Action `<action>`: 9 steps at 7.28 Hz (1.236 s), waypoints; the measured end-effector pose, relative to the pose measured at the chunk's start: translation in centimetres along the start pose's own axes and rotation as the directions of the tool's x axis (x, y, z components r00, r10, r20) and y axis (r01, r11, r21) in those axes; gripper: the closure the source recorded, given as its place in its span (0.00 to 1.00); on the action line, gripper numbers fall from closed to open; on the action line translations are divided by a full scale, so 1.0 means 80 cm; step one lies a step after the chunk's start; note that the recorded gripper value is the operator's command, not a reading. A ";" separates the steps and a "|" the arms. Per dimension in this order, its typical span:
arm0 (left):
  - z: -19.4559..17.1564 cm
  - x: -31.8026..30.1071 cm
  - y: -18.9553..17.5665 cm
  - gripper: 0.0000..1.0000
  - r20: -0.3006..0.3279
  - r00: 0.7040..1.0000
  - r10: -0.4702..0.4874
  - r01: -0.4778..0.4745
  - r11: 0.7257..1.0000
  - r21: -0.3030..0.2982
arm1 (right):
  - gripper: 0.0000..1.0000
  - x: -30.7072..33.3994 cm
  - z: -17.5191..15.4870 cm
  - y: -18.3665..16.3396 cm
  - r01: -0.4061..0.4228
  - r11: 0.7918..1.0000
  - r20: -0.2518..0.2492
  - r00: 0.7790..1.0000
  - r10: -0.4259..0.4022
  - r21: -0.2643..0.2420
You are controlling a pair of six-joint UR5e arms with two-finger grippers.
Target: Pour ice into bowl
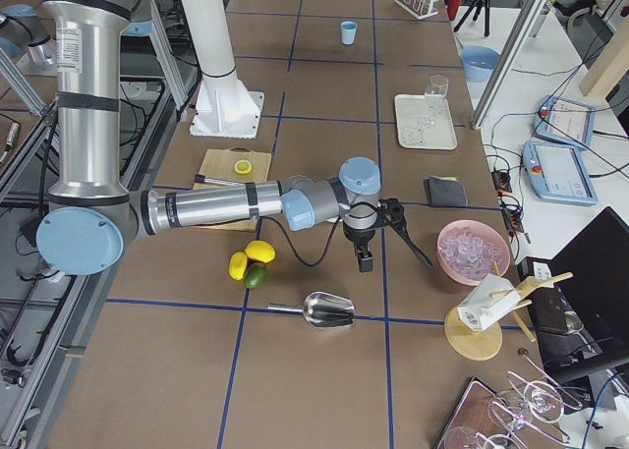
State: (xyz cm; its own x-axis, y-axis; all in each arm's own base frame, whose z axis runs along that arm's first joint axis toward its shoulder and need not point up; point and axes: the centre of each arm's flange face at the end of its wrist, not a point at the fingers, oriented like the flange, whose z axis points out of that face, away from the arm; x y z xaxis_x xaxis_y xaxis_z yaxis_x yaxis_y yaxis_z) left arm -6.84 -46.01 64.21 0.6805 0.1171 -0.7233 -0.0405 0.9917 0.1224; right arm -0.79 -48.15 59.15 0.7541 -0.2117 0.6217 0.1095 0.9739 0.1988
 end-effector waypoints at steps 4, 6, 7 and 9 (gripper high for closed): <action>0.002 -0.001 0.000 0.00 -0.001 1.000 -0.004 0.004 1.000 -0.005 | 0.00 0.120 0.020 0.124 -0.180 0.980 0.003 0.983 0.181 -0.086; 0.005 -0.004 0.002 0.00 -0.001 1.000 -0.009 0.009 1.000 -0.010 | 0.00 0.123 0.020 0.129 -0.192 0.978 0.027 0.981 0.194 -0.083; 0.004 -0.004 0.002 0.00 0.000 1.000 -0.009 0.009 1.000 -0.010 | 0.00 0.122 0.019 0.129 -0.191 0.978 0.031 0.980 0.194 -0.081; 0.004 -0.004 0.002 0.00 0.000 1.000 -0.008 0.008 1.000 -0.009 | 0.00 0.121 0.018 0.127 -0.190 0.979 0.032 0.981 0.193 -0.078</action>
State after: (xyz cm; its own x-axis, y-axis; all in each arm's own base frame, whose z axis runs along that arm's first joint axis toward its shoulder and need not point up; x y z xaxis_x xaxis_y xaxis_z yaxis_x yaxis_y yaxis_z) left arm -6.81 -45.92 64.67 0.6806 0.1093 -0.7244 -0.0418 0.9930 0.1106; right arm 6.72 -40.40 68.29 0.7397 -0.0226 0.6726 0.0144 0.9997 0.0177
